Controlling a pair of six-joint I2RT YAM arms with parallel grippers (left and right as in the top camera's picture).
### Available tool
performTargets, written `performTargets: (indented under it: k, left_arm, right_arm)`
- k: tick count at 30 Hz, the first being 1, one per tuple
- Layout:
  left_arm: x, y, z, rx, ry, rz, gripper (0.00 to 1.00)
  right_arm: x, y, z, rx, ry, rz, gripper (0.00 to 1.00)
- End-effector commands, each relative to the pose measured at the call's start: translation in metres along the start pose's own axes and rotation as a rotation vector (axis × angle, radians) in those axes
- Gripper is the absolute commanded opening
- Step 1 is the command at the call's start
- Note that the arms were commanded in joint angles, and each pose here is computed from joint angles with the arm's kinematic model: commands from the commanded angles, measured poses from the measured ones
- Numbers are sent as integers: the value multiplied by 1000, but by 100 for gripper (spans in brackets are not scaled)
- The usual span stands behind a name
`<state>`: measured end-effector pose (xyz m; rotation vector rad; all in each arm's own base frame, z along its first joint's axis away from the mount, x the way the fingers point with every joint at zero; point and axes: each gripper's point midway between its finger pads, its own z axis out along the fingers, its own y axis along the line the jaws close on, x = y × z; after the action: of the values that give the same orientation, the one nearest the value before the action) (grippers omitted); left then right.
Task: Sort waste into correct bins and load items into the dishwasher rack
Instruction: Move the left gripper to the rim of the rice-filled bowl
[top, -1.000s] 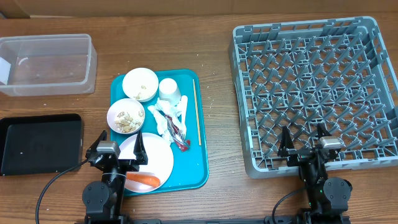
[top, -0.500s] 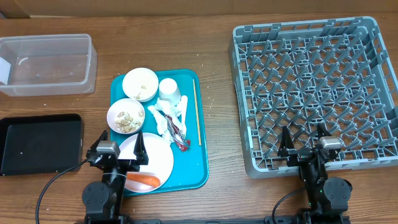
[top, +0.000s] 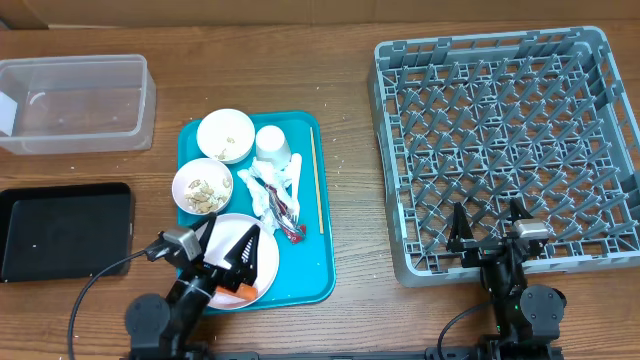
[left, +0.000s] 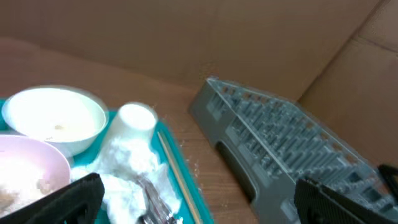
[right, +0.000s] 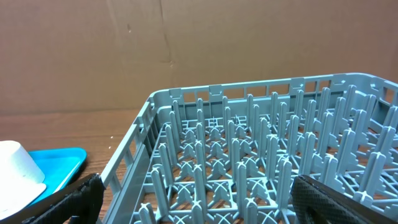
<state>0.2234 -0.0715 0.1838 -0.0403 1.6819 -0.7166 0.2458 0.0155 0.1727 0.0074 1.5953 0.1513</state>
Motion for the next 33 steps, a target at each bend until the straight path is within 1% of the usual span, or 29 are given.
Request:
performTargets:
  k: [1, 3, 5, 9, 11, 13, 15, 17, 21, 22, 25, 33]
  left_arm:
    - [-42, -3, -17, -150, -3, 93, 100]
    - [-56, 9, -24, -299, 64, 65, 100]
    - [-67, 11, -24, -364, 138, 60, 100]
    - [-81, 10, -13, -418, 313, 45, 100]
    - [-86, 10, 4, -419, 421, -7, 100]
    - [-77, 7, 13, -382, 502, -49, 100]
    - [-70, 7, 25, -323, 586, 19, 100]
    - [-63, 23, 28, -402, 639, 5, 100]
    - [-46, 59, 18, -681, 768, -94, 100]
    - [-40, 63, 17, -716, 805, -104, 100]
    - [-17, 70, 23, -747, 917, -86, 100]
    - [23, 92, 49, -755, 1050, -124, 100]
  right_arm:
    - [2, -1, 0, 6, -4, -4, 100]
    - [2, -1, 0, 6, -4, -4, 100]
    - [2, -1, 0, 6, -4, -4, 100]
    - [2, -1, 0, 6, -4, -4, 100]
    - [2, -1, 0, 6, -4, -4, 100]
    - [2, -1, 0, 6, -4, -4, 100]
    - [2, -1, 0, 6, -4, -4, 100]
    - [2, -1, 0, 6, -4, -4, 100]
    - [2, -1, 0, 6, -4, -4, 100]
    - [2, -1, 0, 6, -4, -4, 100]
    - [2, -1, 0, 6, -4, -4, 100]
    - [2, -1, 0, 6, -4, -4, 100]
